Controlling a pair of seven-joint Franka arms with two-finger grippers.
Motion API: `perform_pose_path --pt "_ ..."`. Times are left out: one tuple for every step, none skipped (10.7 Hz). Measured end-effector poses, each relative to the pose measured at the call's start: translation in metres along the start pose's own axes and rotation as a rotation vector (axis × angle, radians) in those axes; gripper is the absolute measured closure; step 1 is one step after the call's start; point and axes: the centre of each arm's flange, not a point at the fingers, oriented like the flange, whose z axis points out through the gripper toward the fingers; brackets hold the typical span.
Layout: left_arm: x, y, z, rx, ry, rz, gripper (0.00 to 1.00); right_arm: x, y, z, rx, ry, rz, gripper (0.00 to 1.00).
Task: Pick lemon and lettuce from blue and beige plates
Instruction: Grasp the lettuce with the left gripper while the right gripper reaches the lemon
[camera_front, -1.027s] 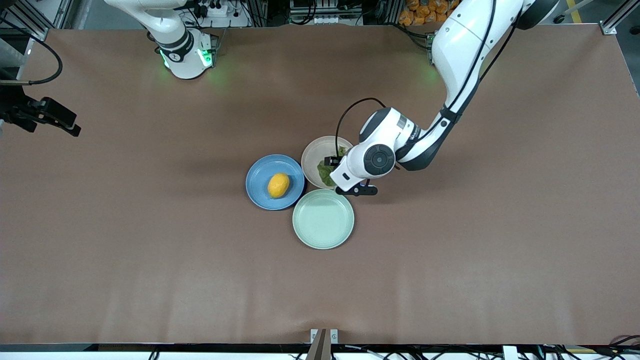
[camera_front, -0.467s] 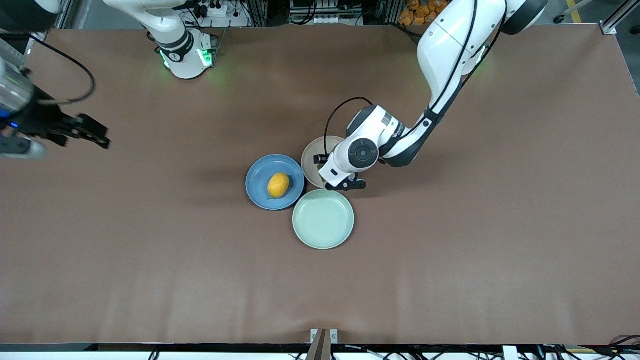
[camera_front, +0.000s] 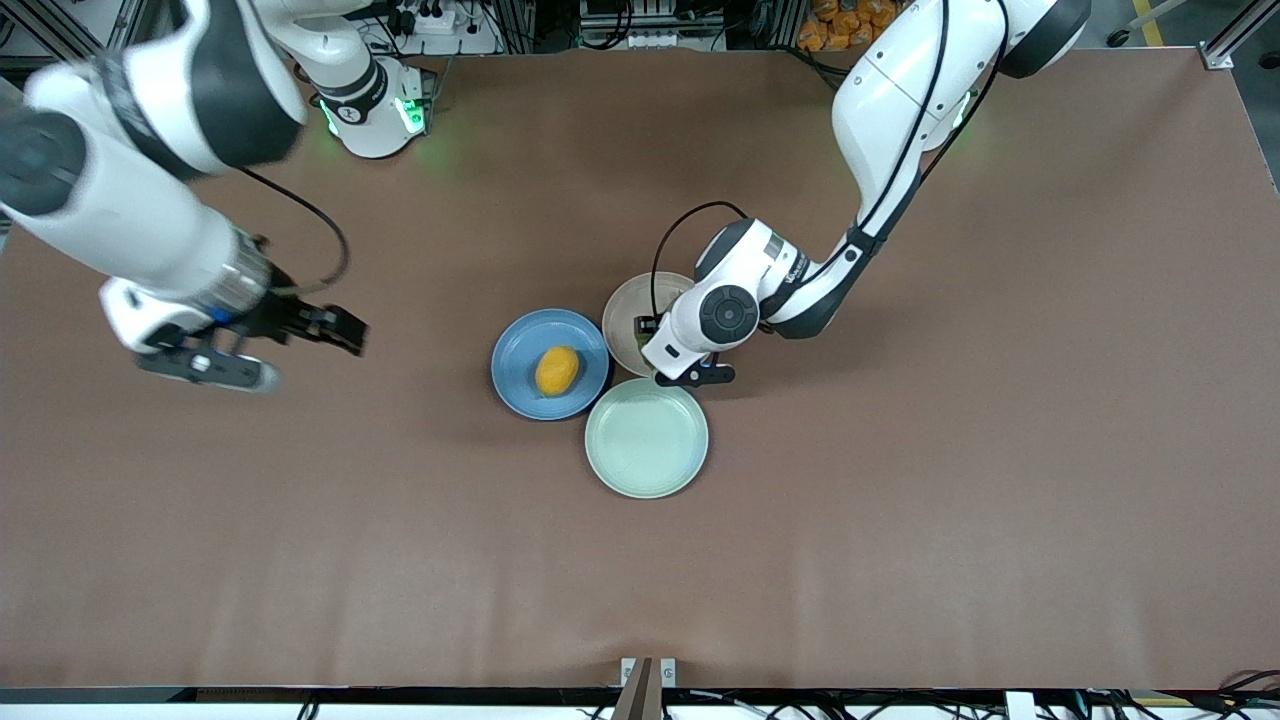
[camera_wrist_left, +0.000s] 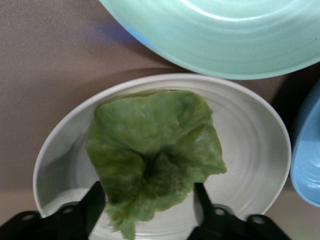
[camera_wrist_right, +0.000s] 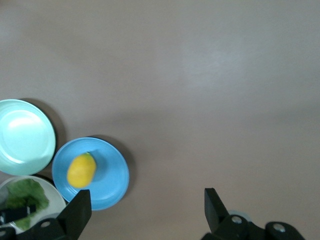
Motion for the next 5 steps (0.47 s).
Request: perform_pose_path --pt "0.000 0.000 0.000 0.000 0.000 0.000 0.40 -0.001 -0.018 0.024 0.011 0.000 0.029 0.00" --pt "0.000 0.000 0.000 -0.001 0.001 0.000 0.52 -0.005 -0.034 0.048 0.024 0.002 0.062 0.00" --pt "0.001 0.000 -0.001 -0.002 0.002 -0.001 0.66 -0.010 -0.048 0.071 0.032 0.001 0.094 0.00" --pt "0.001 0.000 -0.002 -0.004 0.005 -0.001 0.78 -0.017 -0.063 0.095 0.037 -0.003 0.125 0.00" --pt "0.003 0.000 -0.006 -0.008 0.011 -0.002 0.94 -0.024 -0.082 0.119 0.045 -0.005 0.157 0.00"
